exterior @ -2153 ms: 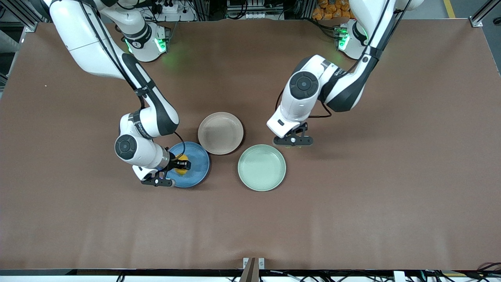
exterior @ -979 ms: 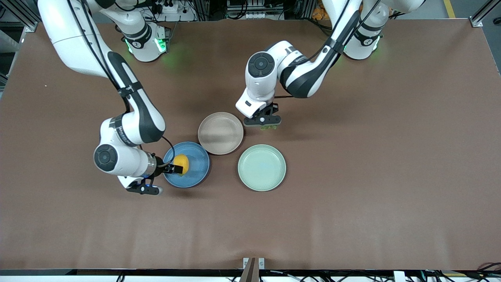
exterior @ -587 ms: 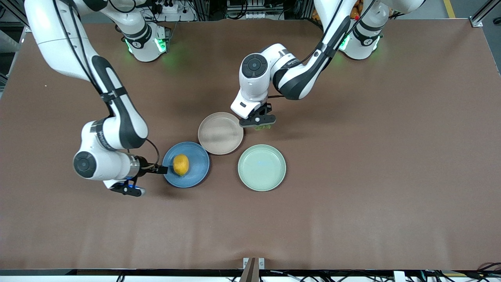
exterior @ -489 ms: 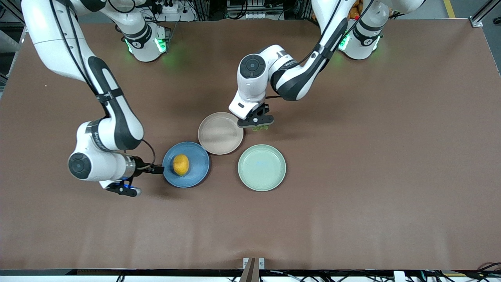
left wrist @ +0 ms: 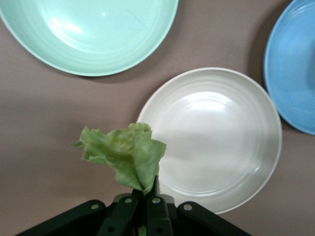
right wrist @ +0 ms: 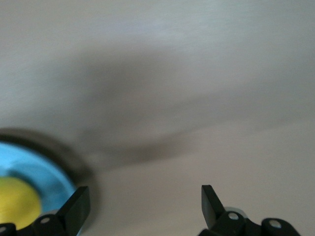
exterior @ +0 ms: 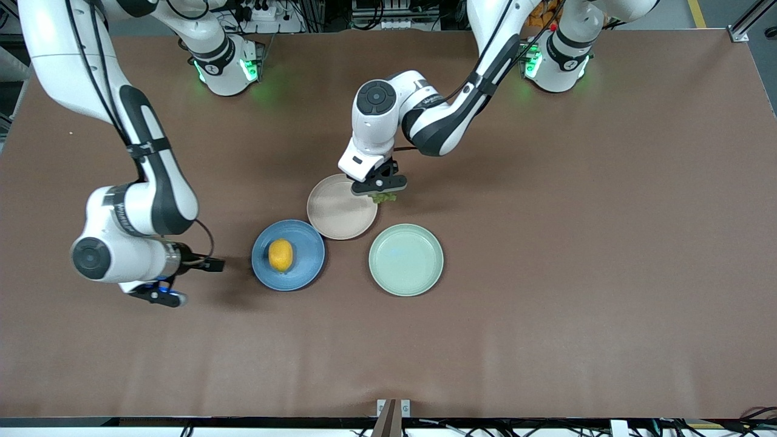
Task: Place lemon and lettuce in plates
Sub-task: 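Withdraw the right gripper while the left gripper lowers lettuce onto beige plate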
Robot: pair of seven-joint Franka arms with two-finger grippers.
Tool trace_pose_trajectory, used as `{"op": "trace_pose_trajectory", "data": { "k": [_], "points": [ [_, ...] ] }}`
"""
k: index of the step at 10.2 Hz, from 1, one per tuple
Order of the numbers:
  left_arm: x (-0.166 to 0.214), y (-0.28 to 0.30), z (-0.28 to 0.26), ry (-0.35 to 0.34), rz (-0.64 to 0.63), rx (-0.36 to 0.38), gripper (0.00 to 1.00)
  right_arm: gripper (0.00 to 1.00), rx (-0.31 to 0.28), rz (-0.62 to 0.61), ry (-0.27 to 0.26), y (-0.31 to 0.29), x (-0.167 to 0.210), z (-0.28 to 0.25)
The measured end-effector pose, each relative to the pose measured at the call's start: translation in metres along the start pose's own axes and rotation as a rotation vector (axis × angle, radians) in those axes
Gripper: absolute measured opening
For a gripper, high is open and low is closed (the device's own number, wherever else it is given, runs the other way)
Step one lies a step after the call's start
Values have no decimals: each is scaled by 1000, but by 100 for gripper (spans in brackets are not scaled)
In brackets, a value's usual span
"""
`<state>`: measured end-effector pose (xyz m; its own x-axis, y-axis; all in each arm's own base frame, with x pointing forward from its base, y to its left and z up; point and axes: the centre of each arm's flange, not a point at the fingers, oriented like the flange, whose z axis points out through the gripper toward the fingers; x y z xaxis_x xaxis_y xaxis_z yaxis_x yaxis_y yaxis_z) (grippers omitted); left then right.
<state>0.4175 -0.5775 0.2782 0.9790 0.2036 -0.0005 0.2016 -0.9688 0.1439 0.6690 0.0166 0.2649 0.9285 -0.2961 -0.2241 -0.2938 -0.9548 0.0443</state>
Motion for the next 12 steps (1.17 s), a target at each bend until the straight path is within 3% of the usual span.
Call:
{"op": "trace_pose_trajectory", "data": {
  "k": [5, 8, 10, 11, 12],
  "points": [
    [-16, 23, 15, 50, -37, -155, 4, 100, -34, 126, 35, 79, 14, -32],
    [-21, 26, 20, 57, -30, -184, 4, 100, -62, 122, 19, 85, -1, -62],
    [-35, 30, 29, 49, -27, -183, 4, 100, -78, 122, -29, 87, -14, -74],
    [-50, 35, 35, 40, -28, -179, 12, 100, -85, 127, -53, 91, -19, -79],
    [-61, 37, 40, 37, -16, -175, 31, 100, -94, 131, -62, 95, -25, -88]
  ]
}}
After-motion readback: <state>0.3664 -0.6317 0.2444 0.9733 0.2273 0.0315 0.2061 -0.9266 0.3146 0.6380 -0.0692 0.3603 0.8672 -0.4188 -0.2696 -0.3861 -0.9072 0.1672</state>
